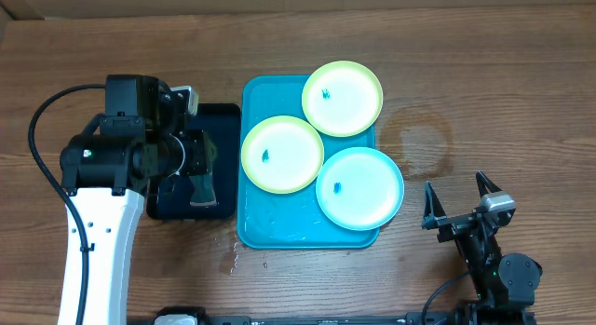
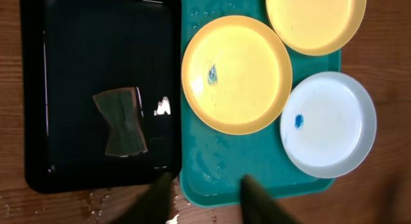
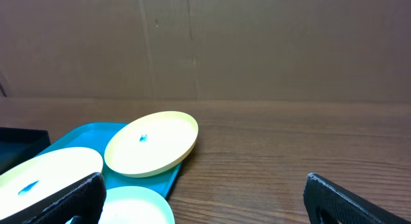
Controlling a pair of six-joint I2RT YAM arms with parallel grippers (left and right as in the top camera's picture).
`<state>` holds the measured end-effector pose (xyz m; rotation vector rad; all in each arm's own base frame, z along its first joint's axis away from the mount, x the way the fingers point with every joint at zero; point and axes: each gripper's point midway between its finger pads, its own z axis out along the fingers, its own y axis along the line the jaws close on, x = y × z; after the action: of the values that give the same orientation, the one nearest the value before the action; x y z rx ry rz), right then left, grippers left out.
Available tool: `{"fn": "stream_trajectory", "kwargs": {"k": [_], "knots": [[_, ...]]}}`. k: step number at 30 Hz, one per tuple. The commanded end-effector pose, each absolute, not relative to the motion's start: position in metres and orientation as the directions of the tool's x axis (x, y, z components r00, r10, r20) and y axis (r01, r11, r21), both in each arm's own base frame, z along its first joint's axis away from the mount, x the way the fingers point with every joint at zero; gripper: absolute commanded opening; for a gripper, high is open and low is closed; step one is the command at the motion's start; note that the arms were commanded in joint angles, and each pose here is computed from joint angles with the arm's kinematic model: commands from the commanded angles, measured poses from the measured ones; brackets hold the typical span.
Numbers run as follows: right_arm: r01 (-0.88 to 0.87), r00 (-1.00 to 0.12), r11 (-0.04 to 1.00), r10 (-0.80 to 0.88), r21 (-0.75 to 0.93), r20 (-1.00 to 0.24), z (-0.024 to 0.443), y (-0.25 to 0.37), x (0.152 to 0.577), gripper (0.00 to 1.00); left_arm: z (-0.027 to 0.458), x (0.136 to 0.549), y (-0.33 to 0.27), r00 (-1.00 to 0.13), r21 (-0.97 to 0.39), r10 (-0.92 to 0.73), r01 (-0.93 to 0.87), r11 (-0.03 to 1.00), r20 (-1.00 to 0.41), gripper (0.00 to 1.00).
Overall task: Clean dirty plates on tray and stack at the side
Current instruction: 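Move the left gripper over the black tray and grasp the sponge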
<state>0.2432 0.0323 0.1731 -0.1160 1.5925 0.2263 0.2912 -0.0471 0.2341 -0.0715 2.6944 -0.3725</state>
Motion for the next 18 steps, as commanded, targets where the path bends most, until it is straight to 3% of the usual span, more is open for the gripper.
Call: {"fn": "stream_trajectory", "kwargs": {"k": [1,4,11,14,16,18], "knots": [[-0.212,-0.042,0.974,0.068,0.075,-0.997,0.169,0.032,0.244,1.0,0.241,0.295,-0.049,-0.904,-0.278,-0.106,0.015,0.961,-0.414,0.06],[-0.212,-0.042,0.974,0.068,0.075,-0.997,0.169,0.032,0.244,1.0,0.241,0.295,-0.049,-0.904,-0.278,-0.106,0.015,0.961,-0.414,0.05],[-0.212,-0.042,0.974,0.068,0.075,-0.997,0.169,0.032,0.244,1.0,0.24,0.294,-0.046,-0.905,-0.264,-0.107,0.006,0.965,-0.411,0.17],[-0.212,-0.042,0.974,0.068,0.075,-0.997,0.169,0.032,0.244,1.0,0.239,0.296,-0.039,-0.899,-0.24,-0.134,-0.033,0.97,-0.416,0.25],[-0.212,-0.042,0.974,0.068,0.075,-0.997,0.169,0.032,0.244,1.0,0.24,0.298,-0.039,-0.895,-0.242,-0.143,-0.041,0.969,-0.422,0.39],[-0.212,-0.042,0.974,0.068,0.075,-0.997,0.169,0.032,0.244,1.0,0.241,0.3,-0.039,-0.892,-0.242,-0.143,-0.039,0.97,-0.429,0.41]]}}
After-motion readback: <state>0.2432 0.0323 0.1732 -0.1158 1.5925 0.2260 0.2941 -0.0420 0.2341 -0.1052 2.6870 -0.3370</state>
